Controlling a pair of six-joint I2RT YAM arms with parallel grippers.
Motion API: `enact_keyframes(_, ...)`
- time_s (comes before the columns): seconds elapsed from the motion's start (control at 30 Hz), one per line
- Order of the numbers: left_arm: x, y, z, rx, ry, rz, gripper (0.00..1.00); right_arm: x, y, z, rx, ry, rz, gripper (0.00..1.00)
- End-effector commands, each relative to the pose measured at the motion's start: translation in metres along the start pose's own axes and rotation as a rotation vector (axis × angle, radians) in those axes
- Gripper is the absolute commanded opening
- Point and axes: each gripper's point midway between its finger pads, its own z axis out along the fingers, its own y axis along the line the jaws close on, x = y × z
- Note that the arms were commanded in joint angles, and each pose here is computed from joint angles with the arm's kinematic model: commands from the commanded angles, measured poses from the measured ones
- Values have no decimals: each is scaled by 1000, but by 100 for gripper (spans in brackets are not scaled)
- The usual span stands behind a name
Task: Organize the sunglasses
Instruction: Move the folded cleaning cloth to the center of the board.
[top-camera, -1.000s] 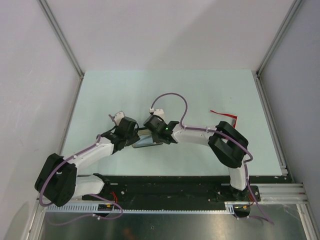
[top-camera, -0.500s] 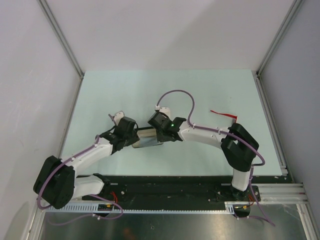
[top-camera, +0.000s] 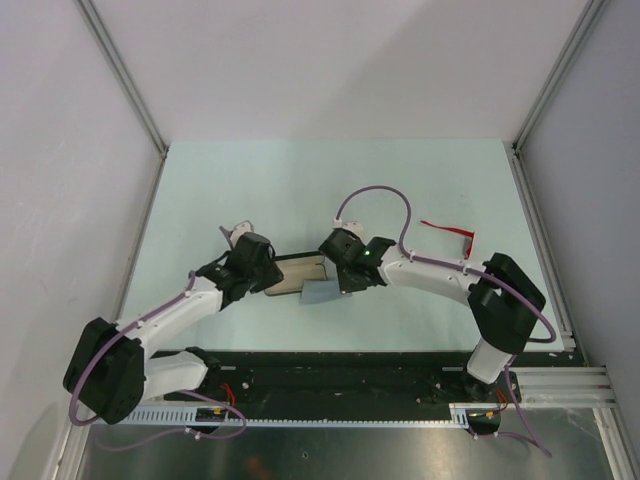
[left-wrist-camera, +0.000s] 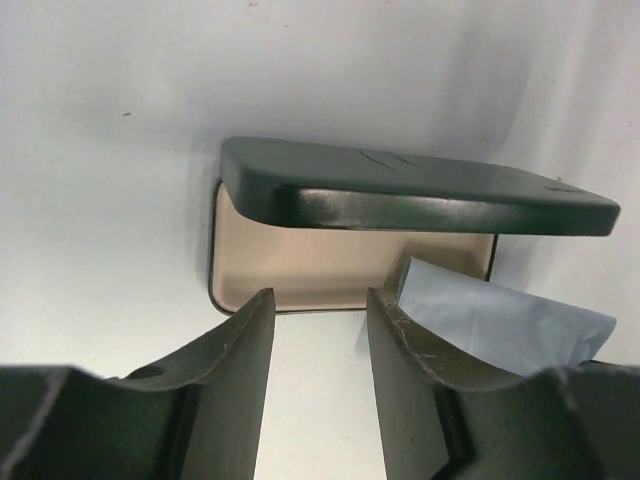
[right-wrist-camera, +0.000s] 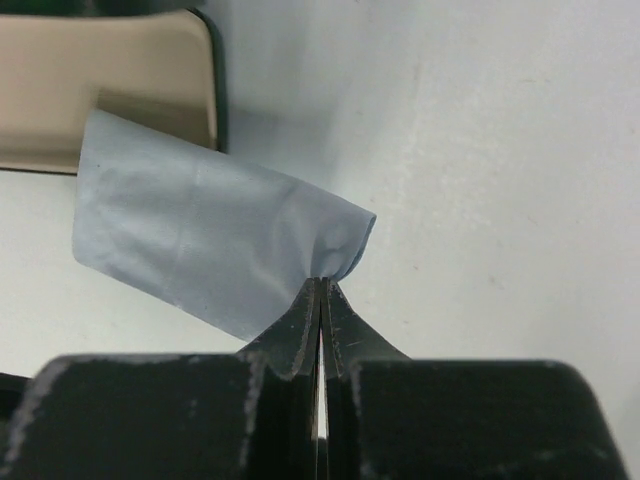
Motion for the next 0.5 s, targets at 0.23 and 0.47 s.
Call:
enact_keyframes(0.23, 21, -39, -20, 158, 76, 55, 52, 49, -41, -3, 34, 104, -20, 0)
enact_keyframes(0.47, 56, -54, -19, 169, 159, 113, 57, 66, -59, 0, 68, 123, 4, 0)
